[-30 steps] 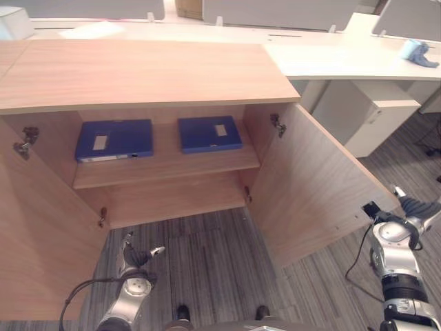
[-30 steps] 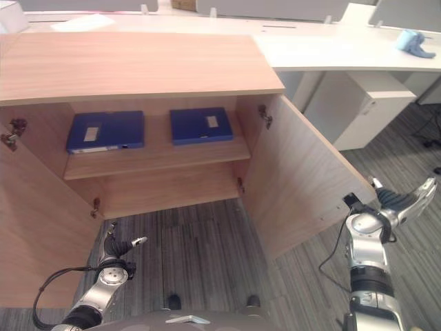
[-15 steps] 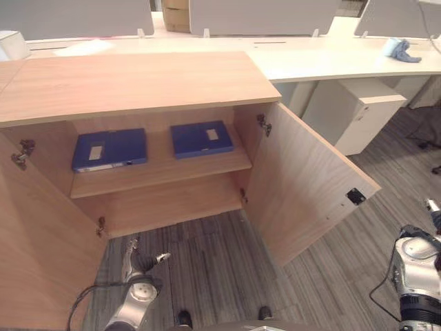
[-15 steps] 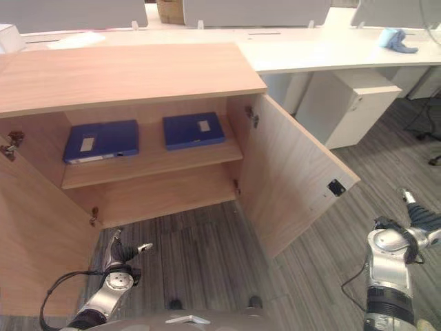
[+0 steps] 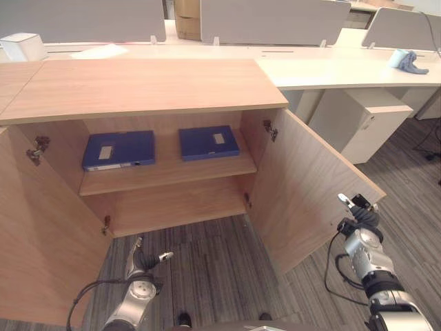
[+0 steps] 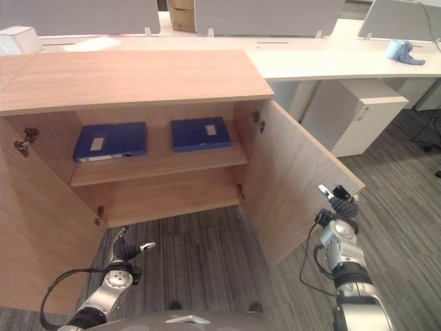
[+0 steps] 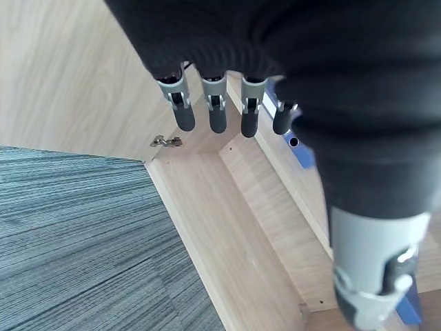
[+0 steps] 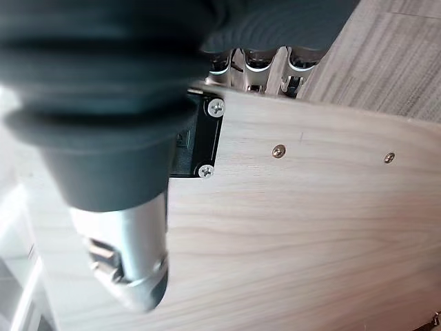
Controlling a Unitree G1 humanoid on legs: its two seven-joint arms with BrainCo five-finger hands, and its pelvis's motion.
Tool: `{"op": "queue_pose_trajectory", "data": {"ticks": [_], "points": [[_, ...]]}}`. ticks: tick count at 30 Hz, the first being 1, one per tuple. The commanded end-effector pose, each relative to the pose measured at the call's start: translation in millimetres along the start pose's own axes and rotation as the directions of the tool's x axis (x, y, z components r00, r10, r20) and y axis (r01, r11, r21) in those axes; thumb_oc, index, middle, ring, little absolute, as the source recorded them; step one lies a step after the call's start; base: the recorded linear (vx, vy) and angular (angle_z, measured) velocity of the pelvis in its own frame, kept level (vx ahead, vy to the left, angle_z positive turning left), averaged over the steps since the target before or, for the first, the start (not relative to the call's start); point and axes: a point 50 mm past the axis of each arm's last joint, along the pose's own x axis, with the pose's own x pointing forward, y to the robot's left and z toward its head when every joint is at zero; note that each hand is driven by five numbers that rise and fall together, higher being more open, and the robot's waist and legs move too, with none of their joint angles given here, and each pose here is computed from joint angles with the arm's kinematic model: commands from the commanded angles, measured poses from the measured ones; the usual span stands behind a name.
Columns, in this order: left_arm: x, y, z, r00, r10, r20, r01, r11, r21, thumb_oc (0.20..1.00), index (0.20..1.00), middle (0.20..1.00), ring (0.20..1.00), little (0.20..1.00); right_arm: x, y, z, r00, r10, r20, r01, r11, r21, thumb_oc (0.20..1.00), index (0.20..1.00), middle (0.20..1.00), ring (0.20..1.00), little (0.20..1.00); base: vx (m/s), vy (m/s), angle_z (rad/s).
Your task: Put the empty folder in the office cabinet
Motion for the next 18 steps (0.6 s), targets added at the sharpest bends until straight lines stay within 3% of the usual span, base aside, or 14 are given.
{"op": "queue_pose_trajectory", "data": {"ticks": [1, 4, 6, 7, 8, 9, 12, 13, 14, 16, 18], "points": [[8.1, 3.8, 28.5, 0.991, -0.036, 0.131, 0.036, 0.999, 0.007, 1.0, 1.0, 1.0, 1.0, 1.0, 7.0, 69.2, 56.2, 0.92, 0.358, 0.159, -0.355, 0.934, -0.047, 1.0, 1.0, 1.0, 1.0, 1.0, 0.0, 0.0, 0.0], [7.2, -3.1, 30.6, 0.985, -0.088, 0.146, 0.085, 0.996, 0.027, 1.0, 1.0, 1.0, 1.0, 1.0, 0.7, 105.4, 56.4, 0.85, 0.515, 0.111, -0.496, 0.854, -0.157, 1.0, 1.0, 1.0, 1.0, 1.0, 0.0, -0.002, -0.06], [7.2, -3.1, 30.6, 0.985, -0.088, 0.146, 0.085, 0.996, 0.026, 1.0, 1.0, 1.0, 1.0, 1.0, 0.7, 105.7, 56.4, 0.85, 0.515, 0.111, -0.497, 0.853, -0.158, 1.0, 1.0, 1.0, 1.0, 1.0, 0.0, 0.0, -0.02], [6.7, -5.3, 31.8, 0.982, -0.105, 0.154, 0.1, 0.994, 0.034, 1.0, 1.0, 1.0, 1.0, 1.0, -9.1, 130.1, 55.6, 0.775, 0.627, 0.077, -0.6, 0.769, -0.221, 1.0, 1.0, 1.0, 1.0, 1.0, 0.0, 0.0, 0.0], [6.7, -5.4, 31.7, 0.983, -0.104, 0.154, 0.1, 0.994, 0.034, 1.0, 1.0, 1.0, 1.0, 1.0, -9.2, 130.2, 55.6, 0.775, 0.627, 0.077, -0.6, 0.769, -0.221, 1.0, 1.0, 1.0, 1.0, 1.0, 0.0, 0.0, 0.0], [6.5, -7.4, 33.3, 0.98, -0.119, 0.162, 0.114, 0.993, 0.04, 1.0, 1.0, 1.0, 1.0, 1.0, -18.6, 148.0, 51.4, 0.706, 0.707, 0.033, -0.674, 0.686, -0.274, 1.0, 1.0, 1.0, 1.0, 1.0, 0.0, 0.0, 0.0], [6.6, -10.6, 41.8, 0.968, -0.153, 0.198, 0.142, 0.988, 0.068, 1.0, 1.0, 1.0, 1.0, 1.0, -60.1, 188.7, 30.8, 0.413, 0.896, -0.161, -0.863, 0.329, -0.384, 1.0, 1.0, 1.0, 1.0, 1.0, -0.01, -0.01, -0.11], [6.7, -10.7, 42.0, 0.968, -0.153, 0.198, 0.142, 0.988, 0.067, 1.0, 1.0, 1.0, 1.0, 1.0, -60.1, 188.7, 30.9, 0.413, 0.896, -0.162, -0.863, 0.329, -0.384, 1.0, 1.0, 1.0, 1.0, 1.0, -0.01, 0.005, -0.08], [6.7, -12.6, 48.3, 0.961, -0.167, 0.222, 0.151, 0.985, 0.084, 1.0, 1.0, 1.0, 1.0, 1.0, -84.1, 199.8, 17.0, 0.257, 0.932, -0.255, -0.914, 0.149, -0.378, 1.0, 1.0, 1.0, 1.0, 1.0, -0.01, 0.001, 0.05], [6.3, -15.0, 54.0, 0.953, -0.182, 0.242, 0.163, 0.982, 0.098, 1.0, 1.0, 1.0, 1.0, 1.0, -102.3, 205.3, 0.2, 0.147, 0.932, -0.331, -0.94, 0.027, -0.341, 1.0, 1.0, 1.0, 1.0, 1.0, 0.0, -0.006, 0.2], [6.0, -15.5, 57.4, 0.948, -0.188, 0.255, 0.166, 0.981, 0.104, 1.0, 1.0, 1.0, 1.0, 1.0, -109.9, 206.9, -8.9, 0.106, 0.928, -0.358, -0.951, -0.01, -0.309, 1.0, 1.0, 1.0, 1.0, 1.0, 0.0, -0.007, 0.3]]}}
